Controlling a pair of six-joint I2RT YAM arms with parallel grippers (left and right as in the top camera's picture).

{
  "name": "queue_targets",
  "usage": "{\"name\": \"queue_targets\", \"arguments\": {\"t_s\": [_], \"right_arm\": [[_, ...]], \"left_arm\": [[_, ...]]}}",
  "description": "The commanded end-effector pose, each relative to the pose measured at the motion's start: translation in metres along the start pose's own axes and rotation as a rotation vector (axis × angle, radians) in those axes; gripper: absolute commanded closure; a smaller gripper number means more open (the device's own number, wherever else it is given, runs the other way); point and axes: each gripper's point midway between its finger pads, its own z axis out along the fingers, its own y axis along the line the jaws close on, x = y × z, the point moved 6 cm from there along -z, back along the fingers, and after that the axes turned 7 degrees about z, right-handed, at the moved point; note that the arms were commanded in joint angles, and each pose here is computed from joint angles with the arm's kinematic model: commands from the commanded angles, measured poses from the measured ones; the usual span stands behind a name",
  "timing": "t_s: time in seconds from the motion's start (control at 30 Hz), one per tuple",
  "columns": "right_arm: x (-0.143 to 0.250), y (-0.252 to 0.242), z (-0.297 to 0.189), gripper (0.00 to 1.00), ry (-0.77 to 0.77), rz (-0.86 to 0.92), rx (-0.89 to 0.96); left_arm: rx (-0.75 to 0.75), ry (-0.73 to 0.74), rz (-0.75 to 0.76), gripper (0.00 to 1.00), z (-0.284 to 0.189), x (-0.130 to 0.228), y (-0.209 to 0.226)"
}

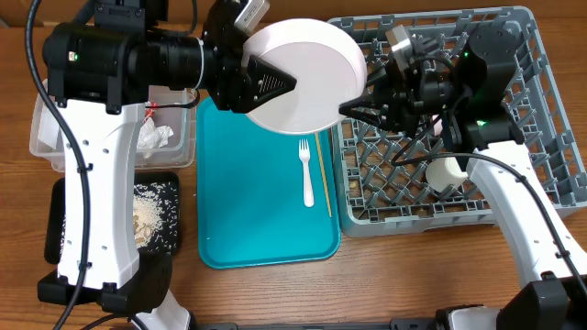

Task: Sort waste into correct bins and load items into the dishwasher
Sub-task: 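Close the right gripper on the plate rim beside the left gripper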

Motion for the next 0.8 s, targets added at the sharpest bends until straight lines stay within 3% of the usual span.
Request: {"name": "queue_targets", "arguments": {"t_s": [0.0, 0.4, 0.7, 0.77], "right_arm": [[-0.012, -0.011, -0.003, 0.96, -0.059, 0.008, 0.149], [-0.01, -0.067, -0.027, 0.96, -0.217, 0.198, 0.654], [-0.008, -0.056, -0.018, 0.96, -0.175, 0.203, 0.535], [-0.007, -0.052, -0.015, 0.96, -0.161, 0.204, 0.494]], "left_arm": [[-0.002, 0.014, -0.008, 0.38, 0.004, 0.001, 0.0], [-0.026, 0.014, 0.007, 0.38, 0.004, 0.0, 0.003], [-0.12, -0.001, 0.076, 0.32, 0.011, -0.008, 0.028], [-0.138, -0.007, 0.09, 0.27, 0.015, -0.01, 0.036]]}}
